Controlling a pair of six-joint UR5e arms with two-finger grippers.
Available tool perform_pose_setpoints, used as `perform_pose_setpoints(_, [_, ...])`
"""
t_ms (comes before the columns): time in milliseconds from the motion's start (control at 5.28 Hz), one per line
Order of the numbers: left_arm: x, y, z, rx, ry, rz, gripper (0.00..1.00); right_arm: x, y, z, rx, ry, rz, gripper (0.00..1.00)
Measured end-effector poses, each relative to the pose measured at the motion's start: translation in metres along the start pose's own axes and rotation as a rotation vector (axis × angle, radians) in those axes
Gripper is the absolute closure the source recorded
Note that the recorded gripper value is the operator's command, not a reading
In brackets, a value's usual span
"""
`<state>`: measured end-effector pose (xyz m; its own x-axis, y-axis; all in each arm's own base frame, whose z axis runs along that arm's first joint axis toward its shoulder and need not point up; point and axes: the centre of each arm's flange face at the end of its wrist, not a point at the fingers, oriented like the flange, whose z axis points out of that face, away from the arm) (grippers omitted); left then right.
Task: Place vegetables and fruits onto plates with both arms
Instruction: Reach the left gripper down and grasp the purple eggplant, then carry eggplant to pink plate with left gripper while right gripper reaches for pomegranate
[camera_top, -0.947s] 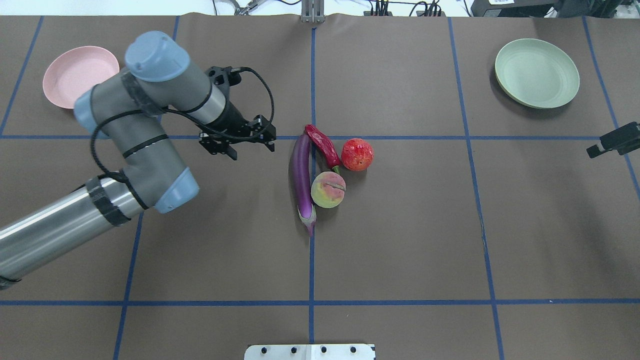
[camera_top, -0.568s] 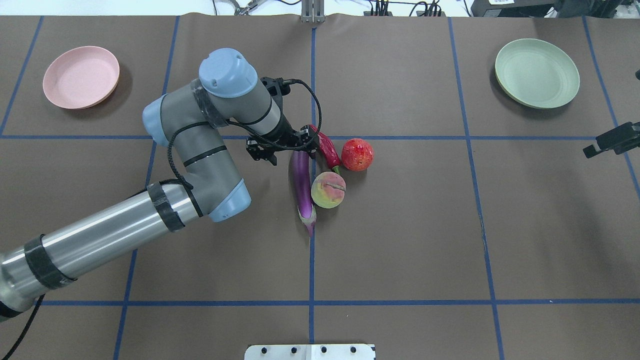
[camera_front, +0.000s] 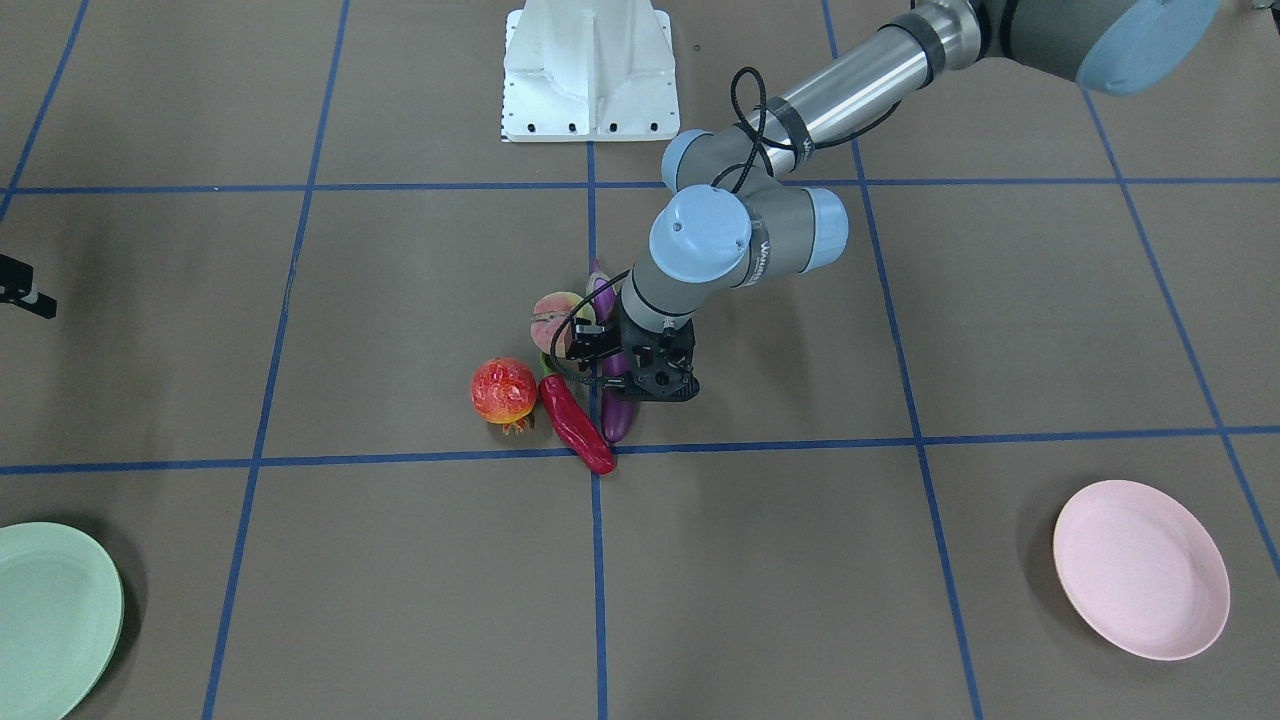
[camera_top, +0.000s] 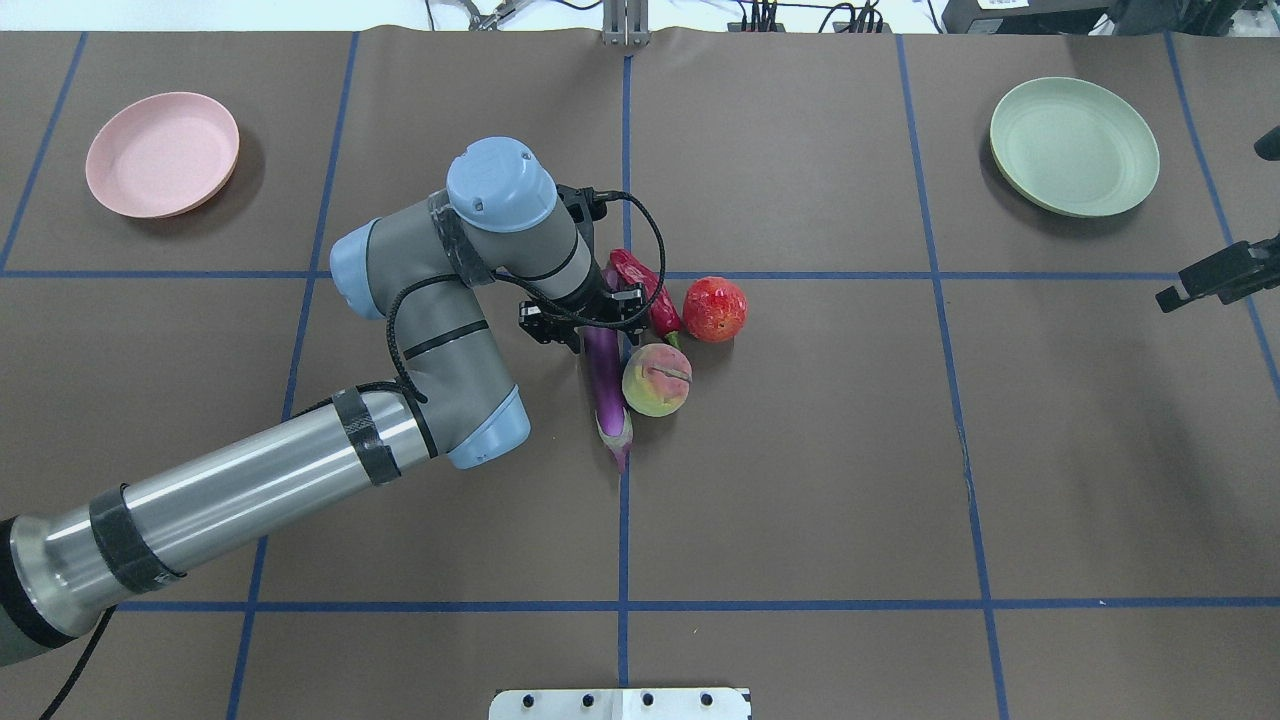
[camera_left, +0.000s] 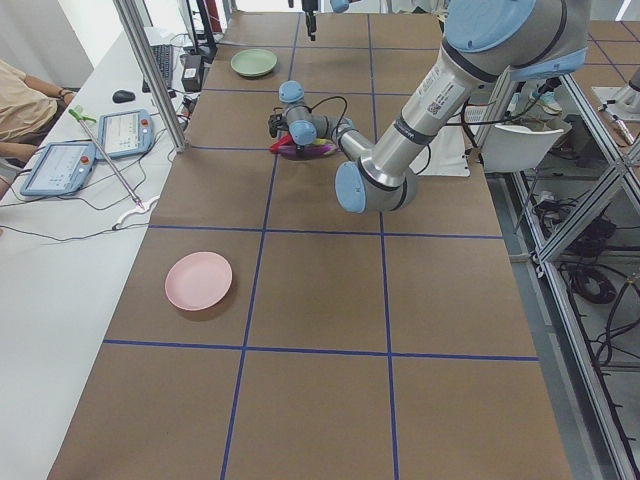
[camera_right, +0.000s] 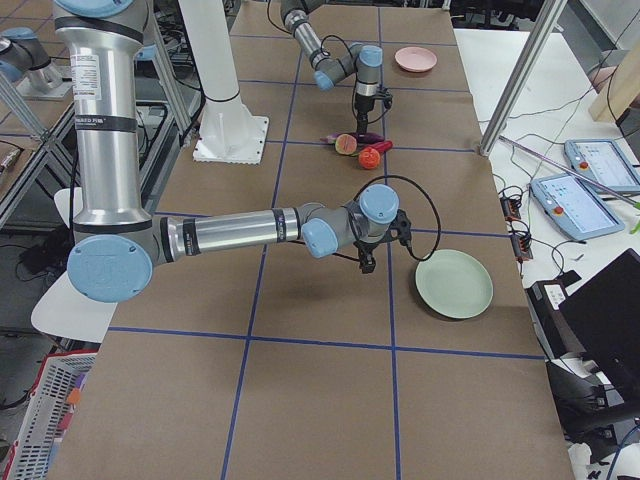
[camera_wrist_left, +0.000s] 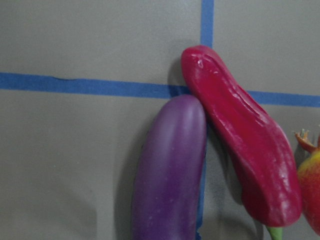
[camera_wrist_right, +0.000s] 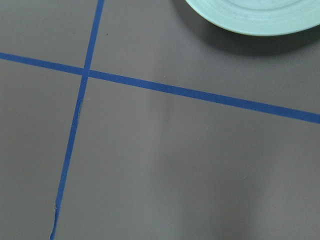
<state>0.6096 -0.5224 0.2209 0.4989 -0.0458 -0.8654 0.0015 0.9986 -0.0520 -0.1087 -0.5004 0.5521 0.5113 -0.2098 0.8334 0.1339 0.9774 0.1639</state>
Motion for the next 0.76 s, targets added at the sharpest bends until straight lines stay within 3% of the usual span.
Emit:
perform_pose_setpoints(379, [-0.003, -0.006, -0.004, 0.009, -0.001, -0.017, 1.00, 0.000, -0.004, 0.001, 0.000, 0.001, -0.001, 0.00])
perform_pose_setpoints(758, [-0.039, -0.057, -0.057, 0.044, 0.024, -0.084, 1.00, -0.024, -0.028, 0.000, 0.023, 0.022, 0.018, 0.00])
